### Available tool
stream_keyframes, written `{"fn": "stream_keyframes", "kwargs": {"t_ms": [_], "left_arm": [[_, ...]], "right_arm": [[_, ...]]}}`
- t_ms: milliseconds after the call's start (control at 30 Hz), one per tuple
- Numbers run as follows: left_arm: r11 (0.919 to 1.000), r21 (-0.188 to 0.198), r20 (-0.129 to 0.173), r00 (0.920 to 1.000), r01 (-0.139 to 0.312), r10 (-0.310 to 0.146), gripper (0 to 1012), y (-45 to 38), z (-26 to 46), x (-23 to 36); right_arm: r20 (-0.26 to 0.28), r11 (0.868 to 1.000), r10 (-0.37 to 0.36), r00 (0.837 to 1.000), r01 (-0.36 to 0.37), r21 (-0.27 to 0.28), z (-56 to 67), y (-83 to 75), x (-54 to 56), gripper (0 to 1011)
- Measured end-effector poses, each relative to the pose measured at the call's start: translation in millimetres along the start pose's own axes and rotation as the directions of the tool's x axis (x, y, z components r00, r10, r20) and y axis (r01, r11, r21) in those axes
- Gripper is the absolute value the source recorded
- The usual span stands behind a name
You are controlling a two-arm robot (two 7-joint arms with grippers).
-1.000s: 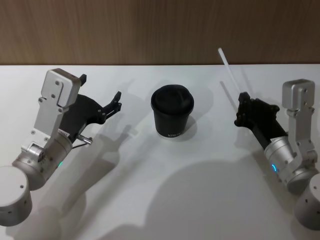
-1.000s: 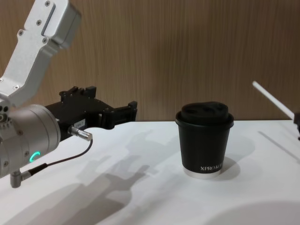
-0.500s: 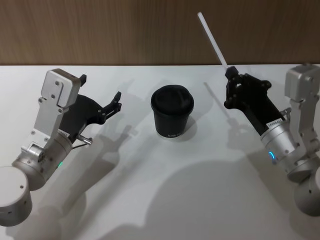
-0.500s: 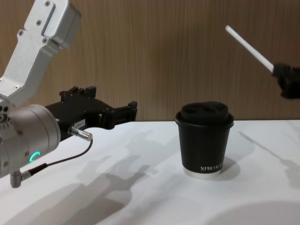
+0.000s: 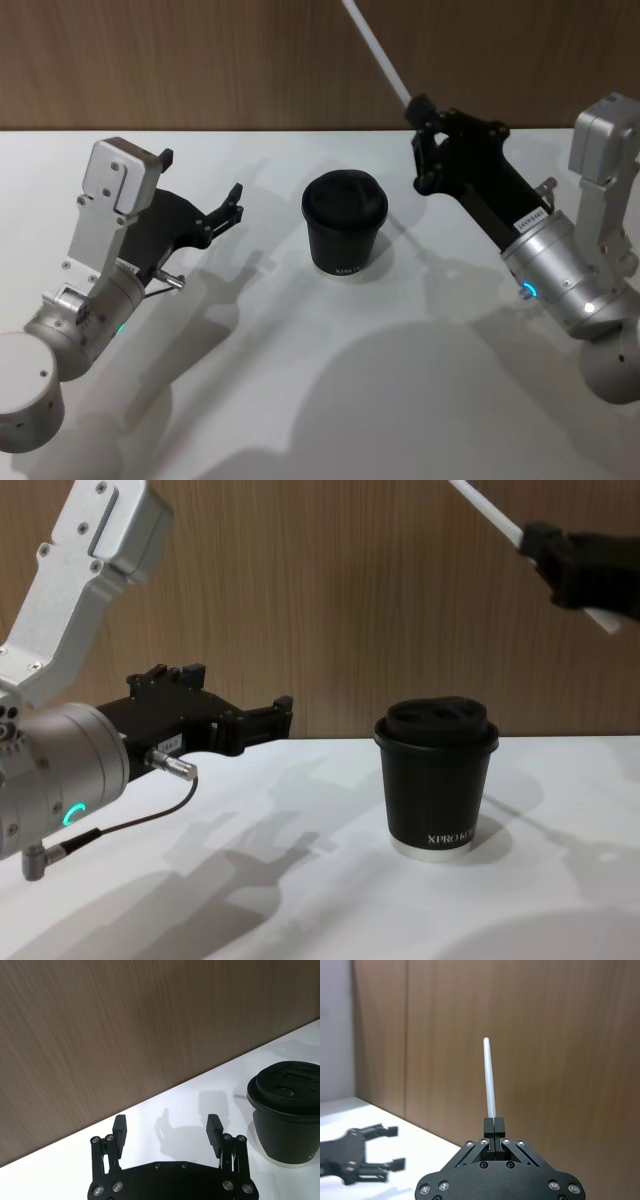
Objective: Pick up the straw with one hand, pass it to the other hand, and insert it into the cup.
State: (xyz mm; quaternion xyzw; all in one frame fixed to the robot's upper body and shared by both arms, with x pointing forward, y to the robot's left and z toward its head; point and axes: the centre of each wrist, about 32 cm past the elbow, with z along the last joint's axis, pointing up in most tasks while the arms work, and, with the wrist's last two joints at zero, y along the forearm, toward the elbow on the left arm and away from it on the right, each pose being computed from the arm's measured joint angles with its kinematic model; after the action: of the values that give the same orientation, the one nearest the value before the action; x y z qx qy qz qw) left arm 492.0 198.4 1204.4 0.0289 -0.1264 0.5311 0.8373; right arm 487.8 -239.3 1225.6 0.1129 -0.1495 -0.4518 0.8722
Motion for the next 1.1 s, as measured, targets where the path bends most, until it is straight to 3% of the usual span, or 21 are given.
{"fn": "stream_keyframes", "kwargs": {"t_ms": [433,1100], "left_arm": [[1.0,0.0,0.0,1.0,0.0,0.0,1003,0.0,0.0,0.0],[0.9999,-0.003,-0.003,0.9999,0.011,-0.011,1003,0.1,0.5,0.9]], "right_arm": [[-0.038,0.99,0.125,0.991,-0.122,0.074,13.5,11.5,-16.2,5],[-0.054,0.98,0.177,0.983,-0.171,0.103,18.1,14.9,-26.1,5]]}}
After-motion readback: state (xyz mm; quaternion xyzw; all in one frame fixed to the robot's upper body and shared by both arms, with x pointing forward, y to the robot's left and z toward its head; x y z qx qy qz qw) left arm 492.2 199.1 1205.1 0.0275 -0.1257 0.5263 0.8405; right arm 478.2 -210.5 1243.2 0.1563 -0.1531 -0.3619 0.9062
